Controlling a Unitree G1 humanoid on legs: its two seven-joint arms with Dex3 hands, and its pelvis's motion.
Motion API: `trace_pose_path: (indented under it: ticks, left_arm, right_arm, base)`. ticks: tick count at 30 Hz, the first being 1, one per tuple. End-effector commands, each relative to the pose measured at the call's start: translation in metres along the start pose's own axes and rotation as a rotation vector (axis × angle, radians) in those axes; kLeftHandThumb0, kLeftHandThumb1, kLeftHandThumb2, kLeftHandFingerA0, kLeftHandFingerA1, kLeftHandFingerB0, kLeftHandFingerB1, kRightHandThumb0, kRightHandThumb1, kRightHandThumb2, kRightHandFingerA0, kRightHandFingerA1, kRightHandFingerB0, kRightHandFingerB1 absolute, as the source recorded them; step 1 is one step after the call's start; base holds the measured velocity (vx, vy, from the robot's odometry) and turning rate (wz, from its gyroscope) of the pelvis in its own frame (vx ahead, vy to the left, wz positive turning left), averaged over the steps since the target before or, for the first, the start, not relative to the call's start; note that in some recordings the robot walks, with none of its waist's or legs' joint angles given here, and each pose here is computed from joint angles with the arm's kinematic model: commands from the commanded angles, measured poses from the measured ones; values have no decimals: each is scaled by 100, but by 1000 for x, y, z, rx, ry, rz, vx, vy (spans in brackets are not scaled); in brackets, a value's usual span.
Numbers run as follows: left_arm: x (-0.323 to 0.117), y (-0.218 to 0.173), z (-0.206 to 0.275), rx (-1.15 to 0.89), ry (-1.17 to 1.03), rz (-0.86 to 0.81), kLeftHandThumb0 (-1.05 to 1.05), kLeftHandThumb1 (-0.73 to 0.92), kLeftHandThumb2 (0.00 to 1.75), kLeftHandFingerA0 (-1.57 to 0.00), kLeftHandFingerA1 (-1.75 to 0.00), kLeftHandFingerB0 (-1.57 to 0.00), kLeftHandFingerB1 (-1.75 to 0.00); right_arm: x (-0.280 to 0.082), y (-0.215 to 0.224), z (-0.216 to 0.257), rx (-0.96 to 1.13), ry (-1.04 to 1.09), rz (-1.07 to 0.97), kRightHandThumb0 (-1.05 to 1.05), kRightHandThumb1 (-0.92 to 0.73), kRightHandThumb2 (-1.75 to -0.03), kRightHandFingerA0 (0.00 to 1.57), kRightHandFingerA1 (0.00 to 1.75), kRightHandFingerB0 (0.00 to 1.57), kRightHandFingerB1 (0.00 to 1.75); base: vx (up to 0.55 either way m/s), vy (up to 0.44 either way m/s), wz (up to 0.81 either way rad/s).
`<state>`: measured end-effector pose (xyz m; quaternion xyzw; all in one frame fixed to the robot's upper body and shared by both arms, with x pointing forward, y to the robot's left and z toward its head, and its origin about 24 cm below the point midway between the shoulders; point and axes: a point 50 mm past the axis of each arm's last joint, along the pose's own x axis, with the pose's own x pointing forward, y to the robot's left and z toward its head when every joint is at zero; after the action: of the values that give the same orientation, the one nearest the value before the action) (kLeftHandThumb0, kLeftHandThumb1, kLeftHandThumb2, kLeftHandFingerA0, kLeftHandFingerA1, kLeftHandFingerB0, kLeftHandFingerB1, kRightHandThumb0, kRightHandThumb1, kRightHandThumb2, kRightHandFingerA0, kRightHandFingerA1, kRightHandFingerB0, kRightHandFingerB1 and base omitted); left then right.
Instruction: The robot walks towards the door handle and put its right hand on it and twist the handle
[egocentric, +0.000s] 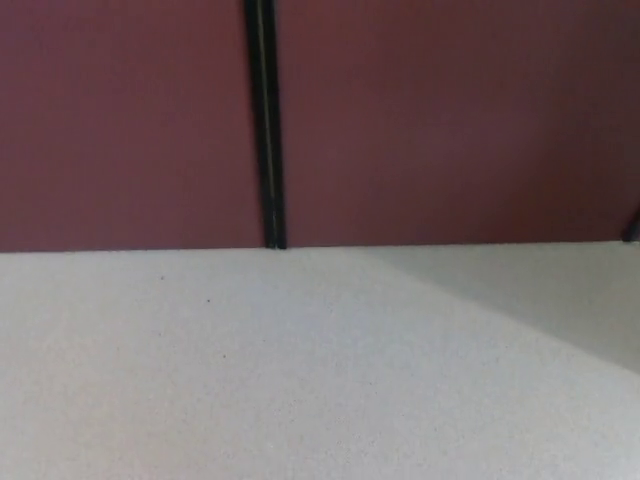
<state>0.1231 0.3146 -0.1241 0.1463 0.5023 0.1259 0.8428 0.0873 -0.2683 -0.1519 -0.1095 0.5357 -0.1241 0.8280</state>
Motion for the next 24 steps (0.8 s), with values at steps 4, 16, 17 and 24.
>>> trace_pose_path:
  ticks: [4,16,17,24]
  left_arm:
    - [-5,1,-20,-13,35,-24,-30,61,58,-63,-48,-43,-38]
    - [-12,4,-44,5,78,-24,-30,61,58,-60,-47,-43,-38]
    - [-12,4,-44,5,77,-24,-30,61,58,-60,-47,-43,-38]
    - [-15,6,-51,37,92,-24,-30,62,59,-64,-49,-45,-39]
  right_arm:
    - [-5,-2,-17,9,8,-14,-36,-55,-75,69,56,51,50]
    - [-11,0,-39,-27,63,-12,-37,-54,-75,69,56,50,49]
    - [-11,0,-40,-27,62,-12,-37,-54,-75,69,56,50,49]
    - [-14,2,-48,-27,73,-11,-35,-55,-74,68,55,50,49]
  base:
    - [0,0,0]
    - [0,0,0]
    - [0,0,0]
    - [0,0,0]
